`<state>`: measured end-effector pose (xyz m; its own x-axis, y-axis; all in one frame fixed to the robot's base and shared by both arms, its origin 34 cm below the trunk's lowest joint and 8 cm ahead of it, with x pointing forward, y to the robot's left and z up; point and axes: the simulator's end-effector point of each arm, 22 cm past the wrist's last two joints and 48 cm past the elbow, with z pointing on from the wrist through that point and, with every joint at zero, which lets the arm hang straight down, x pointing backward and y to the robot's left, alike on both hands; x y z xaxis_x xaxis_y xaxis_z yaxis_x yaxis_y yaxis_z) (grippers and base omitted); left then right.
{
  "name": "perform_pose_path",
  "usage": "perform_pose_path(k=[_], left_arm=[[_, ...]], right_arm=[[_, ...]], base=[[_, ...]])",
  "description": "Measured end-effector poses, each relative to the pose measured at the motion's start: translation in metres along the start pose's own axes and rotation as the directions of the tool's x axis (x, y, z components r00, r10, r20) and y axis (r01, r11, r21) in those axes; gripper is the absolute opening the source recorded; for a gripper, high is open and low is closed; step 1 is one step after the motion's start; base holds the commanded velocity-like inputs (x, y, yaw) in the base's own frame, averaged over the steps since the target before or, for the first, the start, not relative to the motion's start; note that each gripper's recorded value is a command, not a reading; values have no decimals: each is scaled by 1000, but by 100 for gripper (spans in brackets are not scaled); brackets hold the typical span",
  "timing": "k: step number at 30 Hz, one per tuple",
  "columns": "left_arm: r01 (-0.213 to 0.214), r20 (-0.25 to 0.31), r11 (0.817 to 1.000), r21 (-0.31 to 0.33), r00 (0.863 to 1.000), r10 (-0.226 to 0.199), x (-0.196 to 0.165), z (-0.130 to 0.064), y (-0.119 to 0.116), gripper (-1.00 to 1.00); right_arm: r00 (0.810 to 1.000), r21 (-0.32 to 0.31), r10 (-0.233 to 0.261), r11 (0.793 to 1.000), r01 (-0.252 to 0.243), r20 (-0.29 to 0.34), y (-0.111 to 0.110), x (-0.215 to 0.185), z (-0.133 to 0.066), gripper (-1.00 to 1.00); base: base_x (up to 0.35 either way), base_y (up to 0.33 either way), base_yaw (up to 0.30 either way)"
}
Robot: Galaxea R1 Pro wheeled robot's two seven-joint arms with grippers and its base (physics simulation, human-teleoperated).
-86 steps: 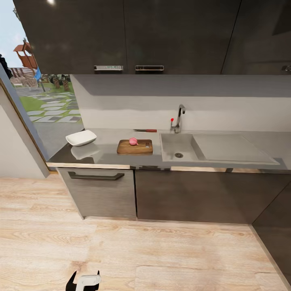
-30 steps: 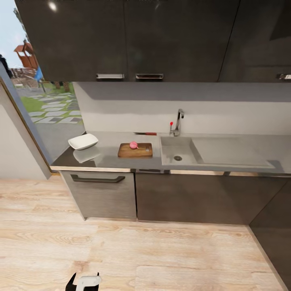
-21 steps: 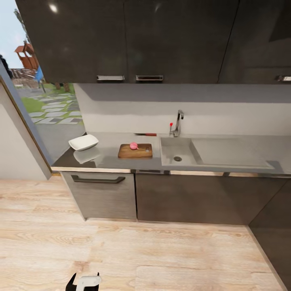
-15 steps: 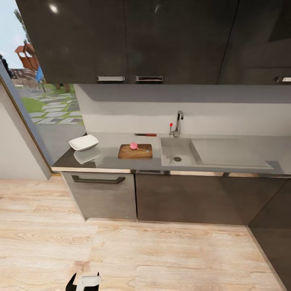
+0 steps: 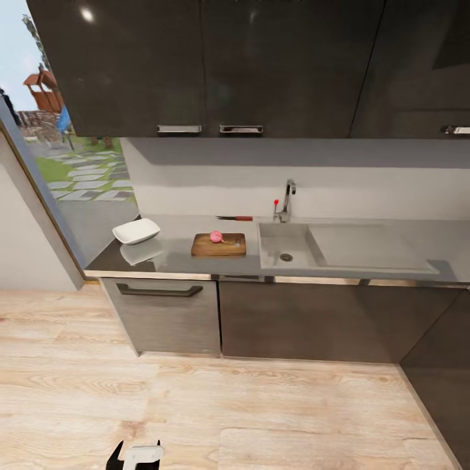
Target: In the kitchen, take the Vidalia onion out of the sink, dice it on the chopping board with the paring knife, put the diced onion into the bowl on the countertop, then place both the paring knife and the chopping board into the sink.
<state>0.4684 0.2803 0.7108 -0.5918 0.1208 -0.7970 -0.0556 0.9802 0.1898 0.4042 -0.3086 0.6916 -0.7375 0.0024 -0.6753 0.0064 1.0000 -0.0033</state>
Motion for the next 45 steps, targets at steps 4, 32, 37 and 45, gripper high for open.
perform_pose_path(k=[4,32,37,45], left_arm=[[0,0,1000,0,1000,0,0,0,0,100],[1,1,1000,1,1000,-1,0,0,-1,100],[0,0,1000,0,1000,0,0,0,0,100],[1,0,1000,1,1000,-1,0,0,-1,100]], right_arm=[[1000,0,0,1000,0,0,0,0,0,100],[1000,0,0,1000,0,0,0,0,0,100],[1000,0,0,1000,0,0,0,0,0,100],[1000,0,0,1000,0,0,0,0,0,100]], base=[[0,0,0],[0,0,0],[0,0,0],[0,0,0]])
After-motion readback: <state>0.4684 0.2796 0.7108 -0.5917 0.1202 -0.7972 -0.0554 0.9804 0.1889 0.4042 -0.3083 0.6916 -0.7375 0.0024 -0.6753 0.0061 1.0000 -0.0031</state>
